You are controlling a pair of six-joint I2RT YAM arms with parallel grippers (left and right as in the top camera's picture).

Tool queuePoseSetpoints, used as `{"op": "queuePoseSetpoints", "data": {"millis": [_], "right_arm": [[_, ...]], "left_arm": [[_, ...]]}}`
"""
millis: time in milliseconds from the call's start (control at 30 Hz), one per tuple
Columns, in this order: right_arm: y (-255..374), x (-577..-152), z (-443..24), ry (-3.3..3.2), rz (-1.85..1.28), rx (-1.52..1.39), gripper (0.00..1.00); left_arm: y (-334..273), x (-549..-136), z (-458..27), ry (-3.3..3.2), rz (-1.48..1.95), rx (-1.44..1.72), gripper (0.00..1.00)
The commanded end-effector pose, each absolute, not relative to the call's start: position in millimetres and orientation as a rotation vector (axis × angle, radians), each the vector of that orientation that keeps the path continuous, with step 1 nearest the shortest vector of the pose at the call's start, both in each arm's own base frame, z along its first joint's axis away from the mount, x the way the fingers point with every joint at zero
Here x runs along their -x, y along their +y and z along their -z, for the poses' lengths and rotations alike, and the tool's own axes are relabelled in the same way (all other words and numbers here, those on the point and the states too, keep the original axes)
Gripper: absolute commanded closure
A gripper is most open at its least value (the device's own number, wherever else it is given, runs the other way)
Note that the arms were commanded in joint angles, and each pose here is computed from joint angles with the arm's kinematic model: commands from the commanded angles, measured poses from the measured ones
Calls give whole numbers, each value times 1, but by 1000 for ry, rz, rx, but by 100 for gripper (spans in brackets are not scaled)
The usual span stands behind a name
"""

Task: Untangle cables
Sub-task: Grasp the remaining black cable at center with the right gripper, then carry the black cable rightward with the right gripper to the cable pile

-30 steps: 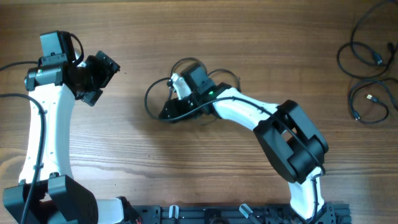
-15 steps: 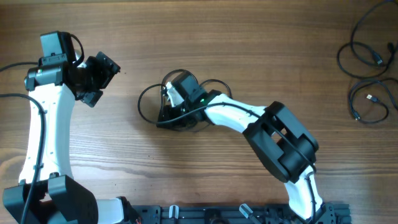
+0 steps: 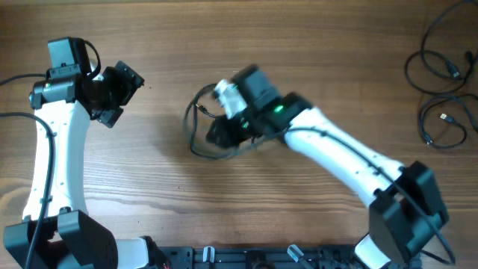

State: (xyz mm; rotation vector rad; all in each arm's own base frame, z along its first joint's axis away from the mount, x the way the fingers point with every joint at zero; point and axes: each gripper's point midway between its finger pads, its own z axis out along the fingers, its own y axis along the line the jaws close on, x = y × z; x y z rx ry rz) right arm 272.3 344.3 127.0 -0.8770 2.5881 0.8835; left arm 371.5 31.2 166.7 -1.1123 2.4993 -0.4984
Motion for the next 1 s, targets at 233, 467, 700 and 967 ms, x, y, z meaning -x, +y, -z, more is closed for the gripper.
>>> {"op": "queuePoseSetpoints", "data": {"millis": [233,467,700,967], "right_arm": [[348,-260,-49,1988,-291,1937,43],[359,-239,-15,1829,28,2153,35],[372,-293,0,1779,350,1938,50],[358,-333,-8,1878,401,1715,94]], "left_arm": [[32,-374,-166,2499,493,1096,8],[32,-374,-166,2499,493,1096,8],[32,-373,-166,2502,493,1098,8],[32,-373,-166,2503,493,1099,8]]}}
